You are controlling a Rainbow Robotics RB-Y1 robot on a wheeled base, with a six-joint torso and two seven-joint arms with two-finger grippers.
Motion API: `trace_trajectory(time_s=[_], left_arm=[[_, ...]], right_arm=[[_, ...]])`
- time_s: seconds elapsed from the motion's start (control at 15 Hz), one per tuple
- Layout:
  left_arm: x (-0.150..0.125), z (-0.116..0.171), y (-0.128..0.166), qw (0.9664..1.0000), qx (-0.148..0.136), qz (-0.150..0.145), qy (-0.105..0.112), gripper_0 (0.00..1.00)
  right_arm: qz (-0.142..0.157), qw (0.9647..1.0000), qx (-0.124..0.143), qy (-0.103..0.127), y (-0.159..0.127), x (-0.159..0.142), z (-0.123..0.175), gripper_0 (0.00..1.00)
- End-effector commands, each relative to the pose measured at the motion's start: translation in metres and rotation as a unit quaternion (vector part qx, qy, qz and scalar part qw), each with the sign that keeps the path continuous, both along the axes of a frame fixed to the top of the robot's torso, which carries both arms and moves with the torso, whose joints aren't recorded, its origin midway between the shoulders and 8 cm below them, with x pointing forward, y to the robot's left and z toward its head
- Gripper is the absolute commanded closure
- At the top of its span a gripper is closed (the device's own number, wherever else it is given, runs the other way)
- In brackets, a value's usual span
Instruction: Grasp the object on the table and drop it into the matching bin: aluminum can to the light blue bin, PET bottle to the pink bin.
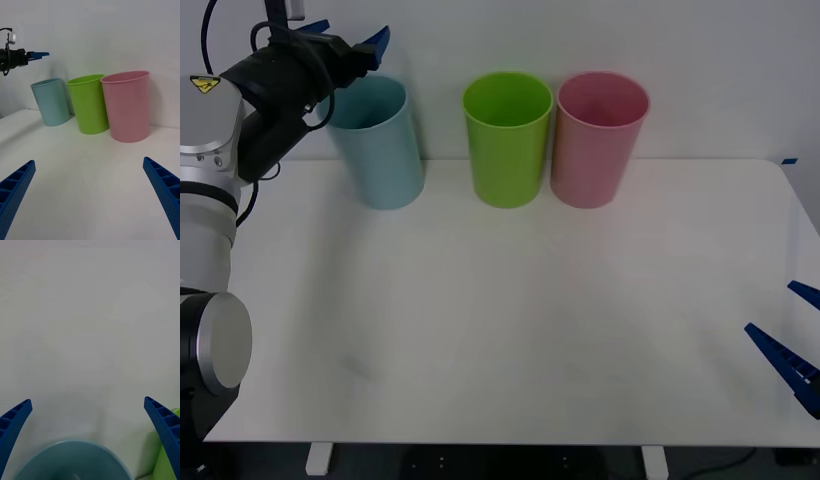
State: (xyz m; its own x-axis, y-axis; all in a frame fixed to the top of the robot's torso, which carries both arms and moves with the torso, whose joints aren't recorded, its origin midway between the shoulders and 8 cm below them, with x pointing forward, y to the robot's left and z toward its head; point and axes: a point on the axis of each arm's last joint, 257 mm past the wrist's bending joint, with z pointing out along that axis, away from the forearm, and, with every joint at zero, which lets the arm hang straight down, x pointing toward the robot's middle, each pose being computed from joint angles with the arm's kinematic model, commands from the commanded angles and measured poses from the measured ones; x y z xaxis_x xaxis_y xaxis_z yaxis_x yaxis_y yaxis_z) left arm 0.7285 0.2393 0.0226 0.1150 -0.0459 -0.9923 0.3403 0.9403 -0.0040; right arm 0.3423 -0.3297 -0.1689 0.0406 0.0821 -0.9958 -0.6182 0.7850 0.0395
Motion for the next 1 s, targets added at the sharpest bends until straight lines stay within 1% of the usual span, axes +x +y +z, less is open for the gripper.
trace_trajectory(time_s=[0.07,0.27,0.33,0.4,0.53,0.6,0.73,0.93,1.0], left_arm=[[-0.006,-0.001,-0.013,0.9995,-0.013,-0.030,0.003,0.00],[-0.012,-0.001,-0.032,0.9977,-0.025,-0.063,0.005,0.00],[-0.014,-0.001,-0.038,0.9969,-0.028,-0.074,0.004,0.00],[-0.018,-0.003,-0.044,0.9956,-0.037,-0.086,0.005,0.00],[-0.026,-0.012,-0.046,0.9936,-0.040,-0.105,0.008,0.00],[-0.030,-0.015,-0.043,0.9934,-0.036,-0.109,0.002,0.00],[-0.042,-0.026,-0.031,0.9928,-0.029,-0.116,-0.001,0.00],[-0.070,-0.041,-0.010,0.9914,-0.033,-0.126,-0.006,0.00],[-0.083,-0.047,-0.001,0.9907,-0.036,-0.131,-0.007,0.00]], right_arm=[[0.000,1.0000,0.000,0.000,0.000,0.000,0.000,0.00],[0.000,1.0000,0.000,0.000,0.000,0.000,0.000,0.00],[0.000,1.0000,0.000,0.000,0.000,0.000,0.000,0.00],[0.000,1.0000,0.000,0.000,0.000,0.000,0.000,0.00],[0.000,1.0000,0.000,0.000,0.000,0.000,0.000,0.00],[0.000,1.0000,0.000,0.000,0.000,0.000,0.000,0.00],[0.000,1.0000,0.000,0.000,0.000,0.000,0.000,0.00],[0.000,1.0000,0.000,0.000,0.000,0.000,0.000,0.00],[0.000,1.0000,0.000,0.000,0.000,0.000,0.000,0.00]])
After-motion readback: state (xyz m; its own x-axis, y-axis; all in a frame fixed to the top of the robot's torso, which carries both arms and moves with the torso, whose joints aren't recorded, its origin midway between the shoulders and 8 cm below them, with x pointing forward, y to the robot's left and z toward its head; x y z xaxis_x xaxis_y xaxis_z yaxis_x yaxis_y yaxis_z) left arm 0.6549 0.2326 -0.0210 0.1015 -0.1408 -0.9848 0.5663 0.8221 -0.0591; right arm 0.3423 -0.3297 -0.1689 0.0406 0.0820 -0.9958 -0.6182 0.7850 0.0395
